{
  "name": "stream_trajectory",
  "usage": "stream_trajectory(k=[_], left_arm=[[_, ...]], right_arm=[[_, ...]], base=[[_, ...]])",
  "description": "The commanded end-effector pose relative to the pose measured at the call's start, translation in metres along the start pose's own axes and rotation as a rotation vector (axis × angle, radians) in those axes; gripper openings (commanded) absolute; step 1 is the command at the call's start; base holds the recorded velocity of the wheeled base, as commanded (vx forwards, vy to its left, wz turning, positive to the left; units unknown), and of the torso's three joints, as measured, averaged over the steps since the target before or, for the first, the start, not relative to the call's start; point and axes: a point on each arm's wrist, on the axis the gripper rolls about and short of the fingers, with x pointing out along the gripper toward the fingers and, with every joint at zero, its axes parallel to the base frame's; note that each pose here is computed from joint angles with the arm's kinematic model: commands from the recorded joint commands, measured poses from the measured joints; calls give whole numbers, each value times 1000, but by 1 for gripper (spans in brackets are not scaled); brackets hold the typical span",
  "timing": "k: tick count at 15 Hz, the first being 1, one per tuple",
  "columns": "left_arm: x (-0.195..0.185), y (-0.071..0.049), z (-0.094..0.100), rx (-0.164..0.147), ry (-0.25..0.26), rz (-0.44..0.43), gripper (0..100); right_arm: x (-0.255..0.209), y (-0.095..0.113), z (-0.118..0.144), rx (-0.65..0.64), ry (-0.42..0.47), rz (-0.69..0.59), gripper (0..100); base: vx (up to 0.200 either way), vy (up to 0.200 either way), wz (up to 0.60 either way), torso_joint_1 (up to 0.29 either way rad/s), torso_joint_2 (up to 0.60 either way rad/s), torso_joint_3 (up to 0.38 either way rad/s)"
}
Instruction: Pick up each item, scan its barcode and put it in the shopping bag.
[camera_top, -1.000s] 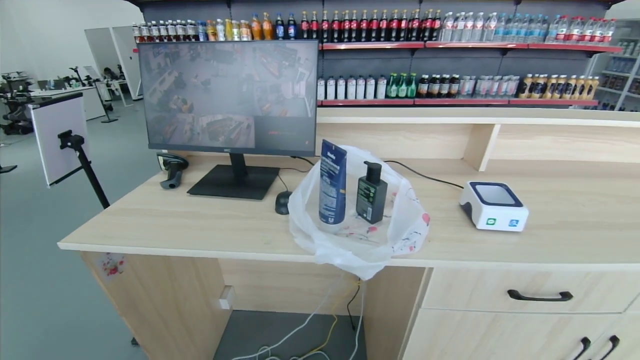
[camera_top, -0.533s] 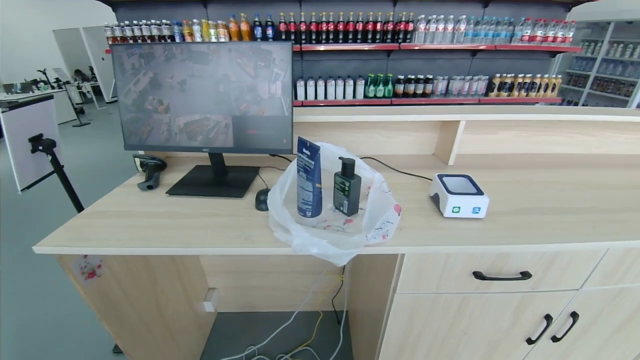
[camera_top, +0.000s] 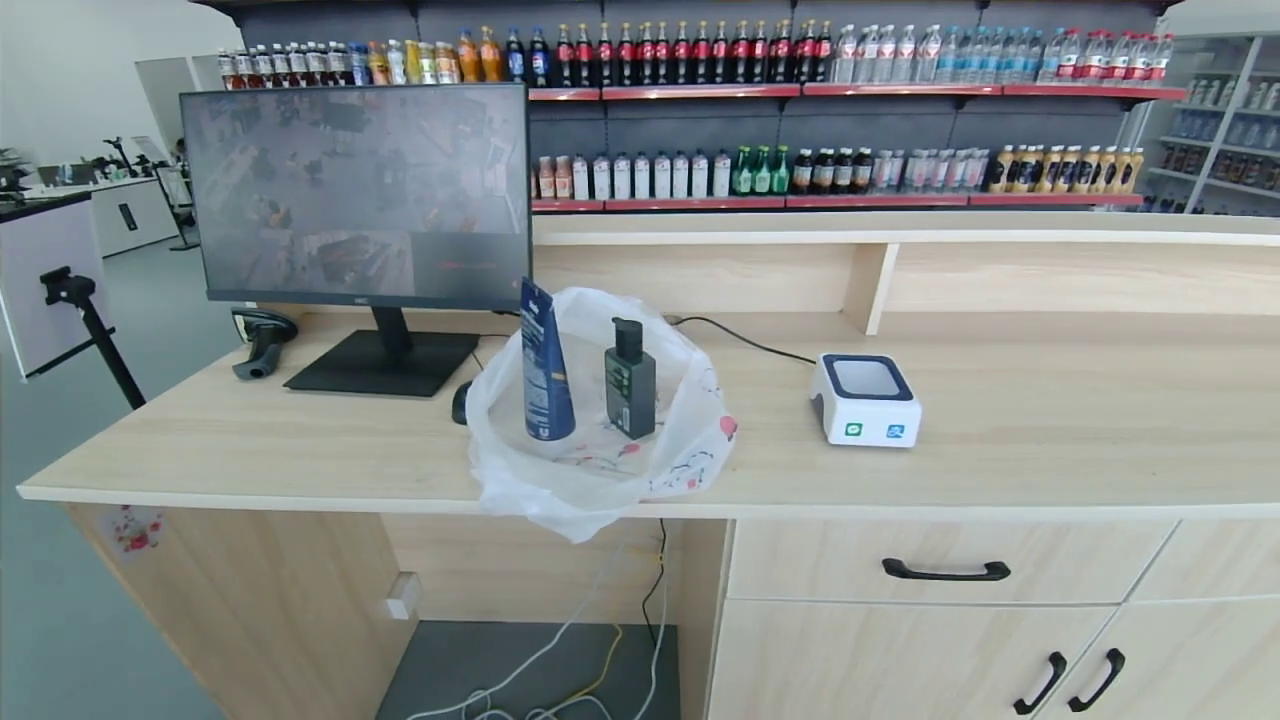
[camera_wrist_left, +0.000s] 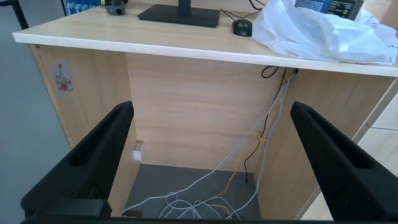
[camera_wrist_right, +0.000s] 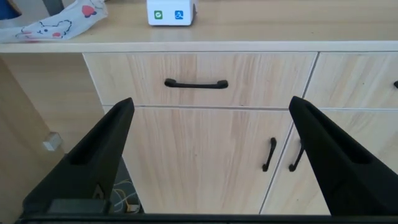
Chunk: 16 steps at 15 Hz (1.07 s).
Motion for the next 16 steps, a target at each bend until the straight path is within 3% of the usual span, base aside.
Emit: stream_trajectory(k=[1,9,16], left_arm=[[0,0,0,0,-1,0,100],[0,0,0,-3,-1,0,100],[0,0,0,-3,-1,0,100]], right_arm=[[0,0,0,0,2,1,100],[0,0,0,0,2,1,100],[0,0,0,0,2,1,100]], base=[[0,-200,0,7,2,2],[0,-200,0,2,6,3],[-29,0,0,0,0,1]])
